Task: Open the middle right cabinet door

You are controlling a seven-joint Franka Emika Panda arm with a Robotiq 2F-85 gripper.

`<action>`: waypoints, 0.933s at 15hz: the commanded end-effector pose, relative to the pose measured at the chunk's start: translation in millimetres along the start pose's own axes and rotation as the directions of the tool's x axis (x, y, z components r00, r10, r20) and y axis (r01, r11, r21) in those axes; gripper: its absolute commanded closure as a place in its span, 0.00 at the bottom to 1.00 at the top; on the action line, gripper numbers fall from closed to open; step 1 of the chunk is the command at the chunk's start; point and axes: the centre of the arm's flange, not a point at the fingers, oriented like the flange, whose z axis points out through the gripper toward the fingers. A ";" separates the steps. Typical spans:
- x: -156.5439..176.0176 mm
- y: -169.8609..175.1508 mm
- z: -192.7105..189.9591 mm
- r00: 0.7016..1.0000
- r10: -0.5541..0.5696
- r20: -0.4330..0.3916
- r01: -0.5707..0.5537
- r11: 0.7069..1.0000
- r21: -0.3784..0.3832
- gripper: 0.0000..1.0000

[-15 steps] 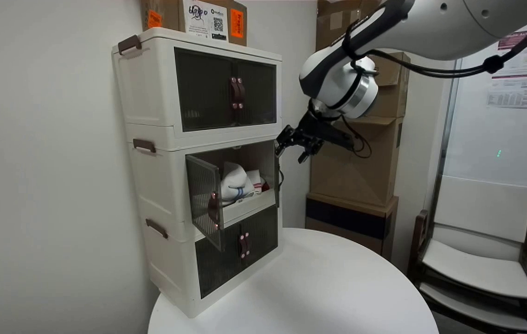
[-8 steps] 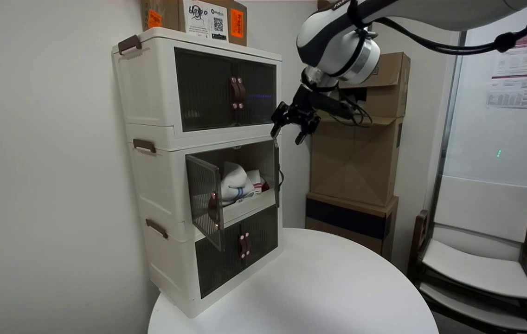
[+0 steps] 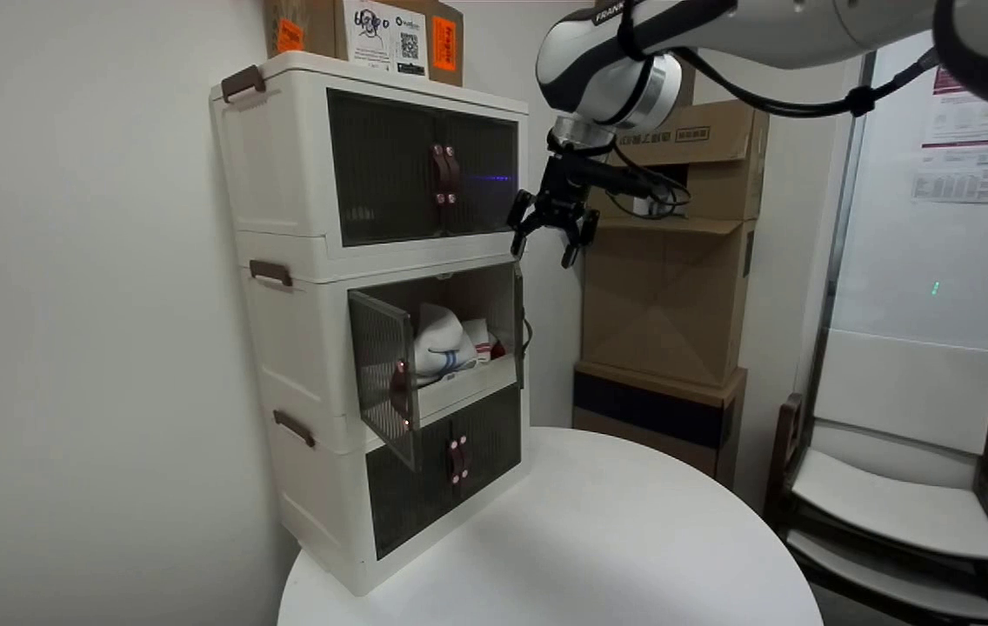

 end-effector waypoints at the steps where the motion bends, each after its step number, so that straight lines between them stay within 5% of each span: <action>1: 46.8 -12.3 -2.3 0.997 0.052 0.053 -0.050 0.998 -0.031 0.00; 14: 68.4 -2.5 50.5 0.960 0.250 0.126 -0.225 0.958 -0.180 0.00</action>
